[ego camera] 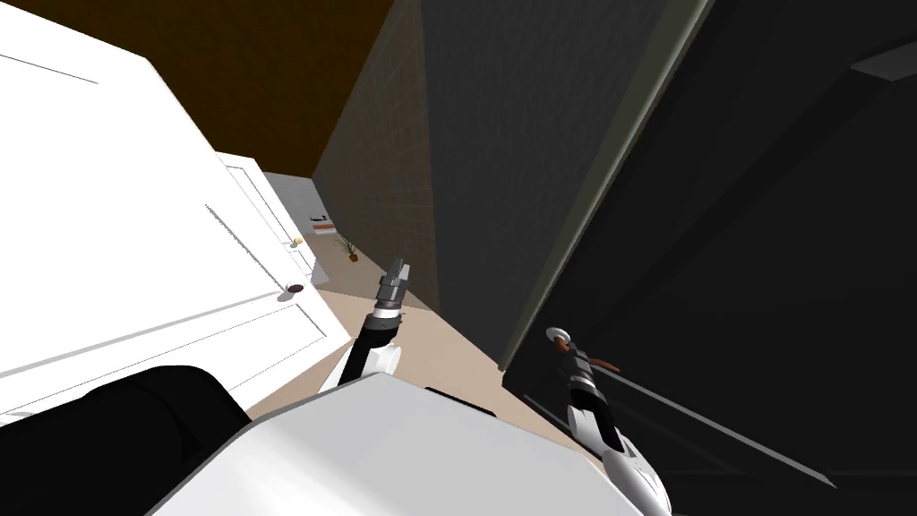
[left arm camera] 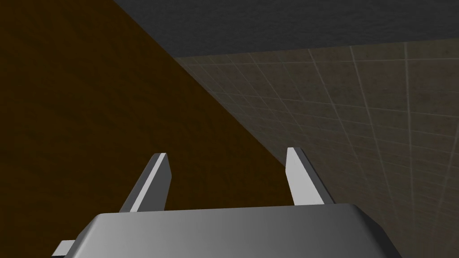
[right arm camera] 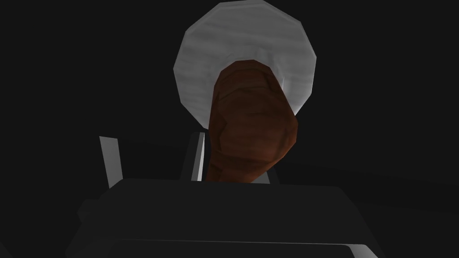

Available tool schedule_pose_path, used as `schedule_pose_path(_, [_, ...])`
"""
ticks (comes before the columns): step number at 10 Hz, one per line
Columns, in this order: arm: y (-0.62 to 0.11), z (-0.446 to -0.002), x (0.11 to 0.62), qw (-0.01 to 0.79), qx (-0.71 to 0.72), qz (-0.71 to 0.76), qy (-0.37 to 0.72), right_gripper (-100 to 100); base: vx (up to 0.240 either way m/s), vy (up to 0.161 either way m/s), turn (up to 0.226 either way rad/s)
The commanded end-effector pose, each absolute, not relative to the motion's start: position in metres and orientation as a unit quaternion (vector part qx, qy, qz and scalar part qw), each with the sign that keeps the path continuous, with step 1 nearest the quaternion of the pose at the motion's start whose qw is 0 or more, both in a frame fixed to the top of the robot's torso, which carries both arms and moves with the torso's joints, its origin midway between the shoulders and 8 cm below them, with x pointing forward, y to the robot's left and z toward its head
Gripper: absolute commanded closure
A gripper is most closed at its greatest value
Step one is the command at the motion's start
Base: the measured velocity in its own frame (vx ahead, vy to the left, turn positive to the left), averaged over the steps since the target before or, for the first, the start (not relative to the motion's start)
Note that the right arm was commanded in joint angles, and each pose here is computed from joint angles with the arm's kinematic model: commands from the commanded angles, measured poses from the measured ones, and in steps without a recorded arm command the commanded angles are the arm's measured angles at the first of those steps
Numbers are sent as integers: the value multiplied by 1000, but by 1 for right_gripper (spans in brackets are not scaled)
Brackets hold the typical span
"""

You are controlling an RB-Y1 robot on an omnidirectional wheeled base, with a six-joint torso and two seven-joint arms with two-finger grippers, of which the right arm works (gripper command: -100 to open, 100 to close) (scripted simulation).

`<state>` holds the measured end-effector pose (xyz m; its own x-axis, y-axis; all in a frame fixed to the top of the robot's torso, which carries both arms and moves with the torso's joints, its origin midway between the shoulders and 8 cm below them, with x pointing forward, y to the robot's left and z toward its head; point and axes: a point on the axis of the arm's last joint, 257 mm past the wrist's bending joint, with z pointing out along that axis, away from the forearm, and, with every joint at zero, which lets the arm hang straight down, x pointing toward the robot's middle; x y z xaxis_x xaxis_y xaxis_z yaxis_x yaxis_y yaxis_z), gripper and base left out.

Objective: Pull the door open

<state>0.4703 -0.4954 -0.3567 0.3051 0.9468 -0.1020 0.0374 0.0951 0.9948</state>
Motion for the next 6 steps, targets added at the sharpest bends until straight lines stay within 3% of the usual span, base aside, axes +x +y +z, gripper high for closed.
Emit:
schedule_pose_path(1, [-489,-355,472,587,544,394,452,100,-180,-61,123])
schedule_pose_path(6, [-475,-355,475,574,529,413,469,100,-213,-33,87])
